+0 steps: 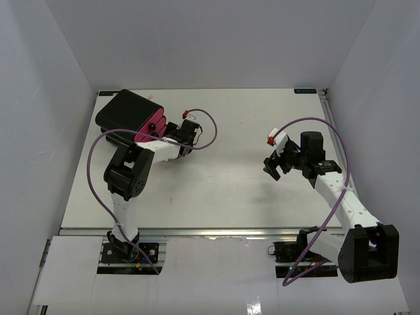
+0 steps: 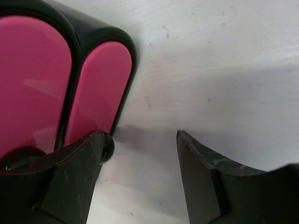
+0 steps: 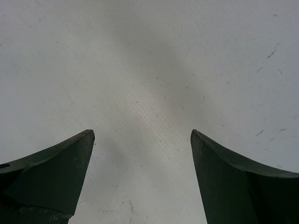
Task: Organize the makeup
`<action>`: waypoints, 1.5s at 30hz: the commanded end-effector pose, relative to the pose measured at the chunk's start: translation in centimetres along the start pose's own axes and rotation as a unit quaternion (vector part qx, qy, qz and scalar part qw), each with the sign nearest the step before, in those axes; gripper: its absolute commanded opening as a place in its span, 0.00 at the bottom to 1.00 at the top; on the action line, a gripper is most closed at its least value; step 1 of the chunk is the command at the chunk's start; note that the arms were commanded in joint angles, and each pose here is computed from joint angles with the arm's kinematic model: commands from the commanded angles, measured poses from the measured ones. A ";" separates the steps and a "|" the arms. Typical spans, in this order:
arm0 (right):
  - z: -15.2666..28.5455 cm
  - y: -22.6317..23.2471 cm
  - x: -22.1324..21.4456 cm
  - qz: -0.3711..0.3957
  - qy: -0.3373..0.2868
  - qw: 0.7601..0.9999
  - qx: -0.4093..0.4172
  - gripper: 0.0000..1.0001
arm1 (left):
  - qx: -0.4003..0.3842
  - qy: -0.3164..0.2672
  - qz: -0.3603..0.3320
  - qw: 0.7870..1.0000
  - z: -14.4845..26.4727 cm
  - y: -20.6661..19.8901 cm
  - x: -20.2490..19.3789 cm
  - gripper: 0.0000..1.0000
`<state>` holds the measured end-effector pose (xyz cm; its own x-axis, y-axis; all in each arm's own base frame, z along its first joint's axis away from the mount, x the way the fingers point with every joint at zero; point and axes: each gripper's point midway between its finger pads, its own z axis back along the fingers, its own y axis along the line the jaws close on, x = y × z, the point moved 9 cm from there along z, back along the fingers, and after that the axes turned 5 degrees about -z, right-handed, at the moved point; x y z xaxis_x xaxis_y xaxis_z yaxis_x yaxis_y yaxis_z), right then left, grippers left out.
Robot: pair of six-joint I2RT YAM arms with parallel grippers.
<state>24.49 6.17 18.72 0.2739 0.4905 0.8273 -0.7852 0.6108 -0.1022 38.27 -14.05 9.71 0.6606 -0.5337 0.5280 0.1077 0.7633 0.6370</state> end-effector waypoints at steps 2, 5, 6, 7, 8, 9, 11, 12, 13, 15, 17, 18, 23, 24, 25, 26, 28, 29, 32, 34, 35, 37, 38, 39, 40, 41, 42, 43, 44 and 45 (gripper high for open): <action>0.1 -0.3 0.3 0.010 -0.007 1.000 -0.006 0.90 | 0.006 0.015 -0.003 1.000 -0.9 1.0 -0.2 0.76; 0.1 -0.2 0.2 0.010 -0.006 1.000 -0.005 0.90 | 0.000 0.006 0.007 1.000 -0.6 1.2 0.3 0.79; 0.1 -0.2 0.2 0.010 -0.006 1.000 -0.005 0.90 | 0.000 0.004 0.010 1.000 -0.5 1.3 0.5 0.81; 0.0 -0.2 0.2 0.010 -0.005 1.000 -0.004 0.90 | 0.000 0.001 0.013 1.000 -0.3 1.5 0.6 0.82; 0.0 -0.2 0.2 0.010 -0.005 1.000 -0.004 0.90 | -0.002 -0.003 0.017 1.000 -0.2 1.7 0.9 0.83; 0.0 -0.2 0.2 0.010 -0.005 1.000 -0.004 0.90 | -0.005 -0.008 0.021 1.000 0.0 1.8 1.2 0.84; 0.0 -0.3 0.2 0.010 -0.004 1.000 -0.005 0.90 | -0.012 -0.017 0.027 0.999 0.5 2.0 1.6 0.84; 0.0 -0.3 0.1 0.009 -0.004 1.000 -0.005 0.90 | -0.017 -0.022 0.030 0.999 0.8 2.1 1.8 0.84; 0.0 -0.3 0.1 0.009 -0.003 1.000 -0.005 0.90 | -0.023 -0.026 0.030 0.999 1.1 2.1 2.0 0.84; 0.0 -0.3 0.1 0.008 -0.003 1.000 -0.004 0.90 | -0.036 -0.036 0.027 0.998 1.8 1.9 2.2 0.84; -0.1 -0.3 0.0 0.008 -0.002 1.000 -0.004 0.90 | -0.046 -0.045 0.025 0.998 2.5 1.7 2.5 0.84; -0.1 -0.3 0.0 0.008 -0.001 1.000 -0.005 0.90 | -0.053 -0.050 0.023 0.997 2.9 1.6 2.6 0.84; -0.2 -0.3 -0.1 0.007 0.001 1.000 -0.004 0.90 | -0.069 -0.064 0.028 0.995 4.2 1.6 2.8 0.84; -0.2 -0.3 -0.1 0.007 0.001 1.000 -0.004 0.90 | -0.069 -0.061 0.027 0.995 4.2 1.6 2.5 0.83; -0.2 -0.3 -0.1 0.007 0.002 1.000 -0.004 0.90 | -0.067 -0.059 0.025 0.996 4.2 1.6 2.3 0.82; -0.2 -0.3 -0.2 0.007 0.002 1.000 -0.004 0.90 | -0.065 -0.056 0.023 0.996 4.1 1.5 2.1 0.80; -0.2 -0.3 -0.1 0.007 0.002 1.000 -0.005 0.90 | -0.065 -0.041 0.013 0.997 3.7 1.1 1.2 0.71; -0.2 -0.3 -0.1 0.007 0.002 1.000 -0.005 0.90 | -0.064 -0.036 0.011 0.997 3.5 0.9 0.9 0.65; -0.1 -0.4 -0.1 0.007 0.002 1.000 -0.005 0.90 | -0.062 -0.018 0.012 0.998 2.8 0.7 0.1 0.50; -0.1 -0.3 -0.1 0.007 0.002 1.000 -0.006 0.90 | -0.058 -0.006 0.011 0.998 2.2 0.7 -0.2 0.44; -0.2 -0.3 -0.2 0.007 0.003 1.000 -0.005 0.90 | -0.056 0.000 0.009 0.998 1.9 0.7 -0.4 0.41; -0.1 -0.3 -0.1 0.008 0.001 1.000 -0.006 0.90 | -0.052 0.010 0.012 0.999 1.3 0.8 -0.6 0.42; -0.1 -0.3 -0.1 0.008 0.001 1.000 -0.005 0.90 | -0.047 0.013 0.013 0.999 1.1 0.9 -0.7 0.46; -0.1 -0.3 -0.1 0.008 0.002 1.000 -0.005 0.90 | -0.041 0.017 0.014 0.999 1.0 1.1 -0.8 0.51; -0.1 -0.3 -0.1 0.007 0.002 1.000 -0.004 0.90 | -0.039 0.020 0.015 0.999 0.7 1.1 -1.0 0.53; -0.1 -0.3 -0.1 0.007 0.002 1.000 -0.004 0.90 | -0.038 0.024 0.015 0.999 0.5 1.2 -1.1 0.54; -0.1 -0.3 -0.1 0.007 0.001 1.000 -0.005 0.90 | -0.035 0.025 0.017 0.999 0.4 1.3 -1.1 0.57; -0.1 -0.3 -0.1 0.008 0.001 1.000 -0.005 0.90 | -0.033 0.028 0.016 0.999 0.3 1.3 -1.2 0.60; -0.1 -0.3 -0.1 0.008 0.001 1.000 -0.005 0.90 | -0.031 0.033 0.015 0.999 0.1 1.3 -1.4 0.62; -0.1 -0.3 0.0 0.008 0.000 1.000 -0.005 0.90 | -0.030 0.036 0.014 0.999 -0.1 1.2 -1.6 0.65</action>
<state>24.56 6.11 18.53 0.2824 0.4945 0.8220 -0.7827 0.6142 -0.1006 37.10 -12.90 9.67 0.6944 -0.5073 0.5103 0.1603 0.8004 0.5776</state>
